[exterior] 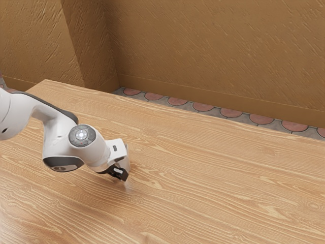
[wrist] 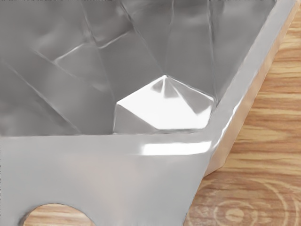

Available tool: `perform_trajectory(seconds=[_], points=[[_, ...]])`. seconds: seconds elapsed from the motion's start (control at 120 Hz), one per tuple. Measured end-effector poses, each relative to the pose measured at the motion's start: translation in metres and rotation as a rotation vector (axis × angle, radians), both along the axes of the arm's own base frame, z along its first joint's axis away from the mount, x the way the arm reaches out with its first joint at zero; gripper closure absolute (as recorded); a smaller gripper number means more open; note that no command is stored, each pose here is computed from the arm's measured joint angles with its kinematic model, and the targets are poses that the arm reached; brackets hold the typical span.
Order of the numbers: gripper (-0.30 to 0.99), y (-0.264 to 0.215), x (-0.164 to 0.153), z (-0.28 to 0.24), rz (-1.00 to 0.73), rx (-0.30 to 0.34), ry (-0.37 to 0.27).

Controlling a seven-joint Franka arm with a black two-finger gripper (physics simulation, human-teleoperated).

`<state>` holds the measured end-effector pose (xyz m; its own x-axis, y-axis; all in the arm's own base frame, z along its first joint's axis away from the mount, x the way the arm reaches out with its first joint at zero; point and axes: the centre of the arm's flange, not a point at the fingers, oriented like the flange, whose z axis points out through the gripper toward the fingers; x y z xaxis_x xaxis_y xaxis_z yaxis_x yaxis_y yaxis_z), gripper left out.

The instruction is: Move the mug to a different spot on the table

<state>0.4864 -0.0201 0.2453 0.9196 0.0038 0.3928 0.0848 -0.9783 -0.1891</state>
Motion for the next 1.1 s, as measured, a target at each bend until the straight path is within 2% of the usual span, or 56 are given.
perform_trajectory(seconds=[0.133, 0.275, 0.333, 0.383, 0.492, 0.55, 0.592, 0.7, 0.817, 0.892, 1.0, 1.1], points=[[0.05, 0.000, -0.009, 0.007, -0.010, 0.010, -0.003], [0.04, -0.004, -0.054, 0.029, -0.019, 0.035, -0.017], [0.03, -0.009, -0.071, 0.044, -0.029, 0.049, -0.044], [0.03, -0.019, -0.072, 0.068, -0.041, 0.062, -0.099], [0.03, -0.027, -0.024, 0.148, 0.067, 0.053, -0.241], [0.03, -0.026, 0.018, 0.198, 0.180, 0.027, -0.290], [0.03, -0.014, 0.050, 0.234, 0.298, -0.018, -0.303], [0.02, 0.025, 0.099, 0.295, 0.563, -0.171, -0.231], [0.02, 0.058, 0.106, 0.357, 0.668, -0.305, -0.118], [0.02, 0.075, 0.101, 0.391, 0.651, -0.345, -0.050], [0.02, 0.099, 0.095, 0.402, 0.598, -0.401, 0.074], [0.02, 0.122, 0.076, 0.414, 0.537, -0.427, 0.142]])
